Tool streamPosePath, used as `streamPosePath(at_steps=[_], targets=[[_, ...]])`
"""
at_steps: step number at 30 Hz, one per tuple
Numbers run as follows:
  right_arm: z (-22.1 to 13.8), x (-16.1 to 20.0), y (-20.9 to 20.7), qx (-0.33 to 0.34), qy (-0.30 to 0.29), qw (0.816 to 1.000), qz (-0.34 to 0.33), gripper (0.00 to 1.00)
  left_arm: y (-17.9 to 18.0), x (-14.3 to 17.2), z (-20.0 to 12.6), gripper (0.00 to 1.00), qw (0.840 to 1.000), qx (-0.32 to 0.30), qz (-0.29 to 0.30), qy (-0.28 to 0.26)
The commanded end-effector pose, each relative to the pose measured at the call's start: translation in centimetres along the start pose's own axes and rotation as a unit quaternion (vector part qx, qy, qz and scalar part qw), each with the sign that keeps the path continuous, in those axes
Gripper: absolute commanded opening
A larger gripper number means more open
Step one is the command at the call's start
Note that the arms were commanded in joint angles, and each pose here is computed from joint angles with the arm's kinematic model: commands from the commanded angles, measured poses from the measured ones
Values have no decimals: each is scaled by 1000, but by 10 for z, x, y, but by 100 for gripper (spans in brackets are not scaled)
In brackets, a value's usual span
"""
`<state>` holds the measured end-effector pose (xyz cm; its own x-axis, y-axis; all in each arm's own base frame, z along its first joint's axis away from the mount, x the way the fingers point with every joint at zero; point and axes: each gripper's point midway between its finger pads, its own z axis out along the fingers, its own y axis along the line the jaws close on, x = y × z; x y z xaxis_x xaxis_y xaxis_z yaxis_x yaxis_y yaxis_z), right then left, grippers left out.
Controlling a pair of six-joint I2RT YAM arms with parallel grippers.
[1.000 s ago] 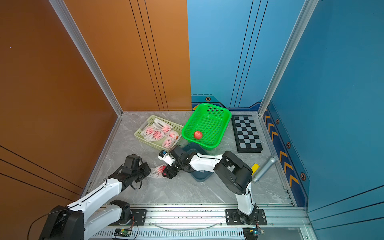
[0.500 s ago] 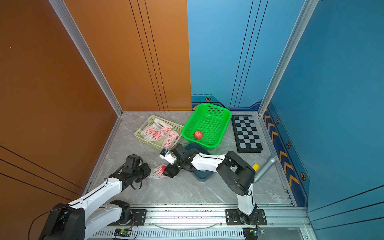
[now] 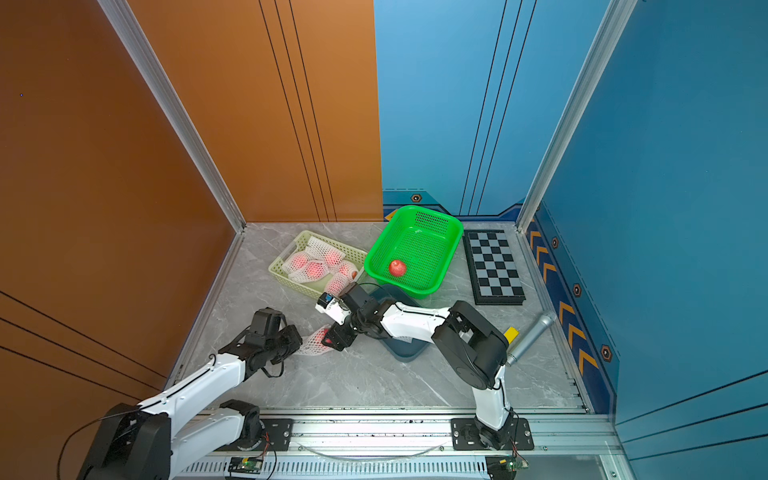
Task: Remove foam nets from apples
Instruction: Remove the foam net from the apple.
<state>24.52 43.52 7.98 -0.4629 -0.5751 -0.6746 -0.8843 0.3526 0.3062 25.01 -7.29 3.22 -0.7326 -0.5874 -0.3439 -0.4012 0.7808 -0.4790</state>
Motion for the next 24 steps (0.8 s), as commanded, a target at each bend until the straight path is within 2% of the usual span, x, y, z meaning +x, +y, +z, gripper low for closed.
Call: streamPosePath(at_steps=[1, 9, 14, 18, 21, 24], targets=[[10, 3, 3, -10, 10, 1000, -5, 72, -3, -5, -3, 2, 1000, -2, 6, -1], [19, 6, -1, -9, 14, 1000, 6, 64, 0, -3, -2, 2, 1000, -4, 5, 1], [17, 4, 0, -10, 8, 1000, 6, 48, 2, -3, -3, 2, 1000, -3, 3, -1], [7, 2, 0, 5, 3, 1000, -1, 41, 2, -4, -4, 2, 1000, -2, 1, -3], [-1, 6, -2, 43, 13, 999, -17, 39, -1, -9, -6, 2, 1000, 3, 2, -10], [-3, 12, -6, 109, 36, 992, -50, 39, 3, -7, -8, 2, 1000, -6, 1, -3]])
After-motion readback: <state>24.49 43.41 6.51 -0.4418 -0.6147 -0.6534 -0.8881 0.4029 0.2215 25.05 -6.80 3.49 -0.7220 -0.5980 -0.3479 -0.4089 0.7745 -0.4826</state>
